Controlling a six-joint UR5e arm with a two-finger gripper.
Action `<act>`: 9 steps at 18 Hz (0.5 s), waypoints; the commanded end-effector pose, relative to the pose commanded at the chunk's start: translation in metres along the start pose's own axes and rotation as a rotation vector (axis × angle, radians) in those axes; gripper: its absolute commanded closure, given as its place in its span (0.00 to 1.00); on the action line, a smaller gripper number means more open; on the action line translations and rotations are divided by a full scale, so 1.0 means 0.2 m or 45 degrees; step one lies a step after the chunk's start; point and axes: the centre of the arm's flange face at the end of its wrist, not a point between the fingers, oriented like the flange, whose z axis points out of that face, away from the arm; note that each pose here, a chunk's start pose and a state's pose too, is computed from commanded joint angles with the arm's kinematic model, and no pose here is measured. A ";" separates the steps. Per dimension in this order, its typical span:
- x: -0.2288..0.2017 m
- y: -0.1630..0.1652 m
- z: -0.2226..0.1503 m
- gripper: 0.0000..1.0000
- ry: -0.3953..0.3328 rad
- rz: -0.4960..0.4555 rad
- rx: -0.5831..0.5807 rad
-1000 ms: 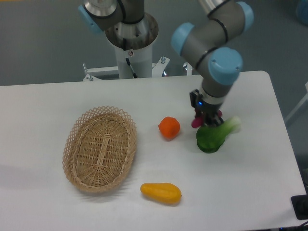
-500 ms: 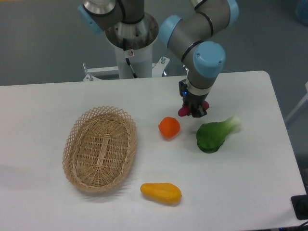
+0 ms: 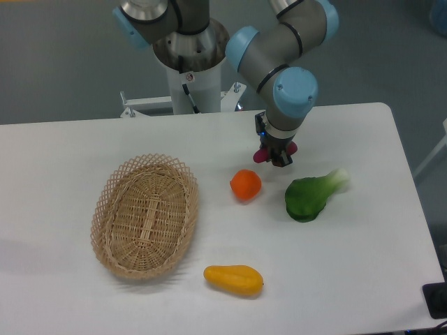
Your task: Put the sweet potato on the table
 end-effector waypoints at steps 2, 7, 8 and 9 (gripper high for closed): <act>0.00 0.00 0.03 0.33 -0.025 -0.002 -0.004; 0.01 -0.01 0.05 0.02 -0.084 -0.019 -0.017; 0.00 0.00 0.03 0.00 -0.095 -0.024 -0.019; -0.01 0.00 0.02 0.00 -0.105 -0.025 -0.022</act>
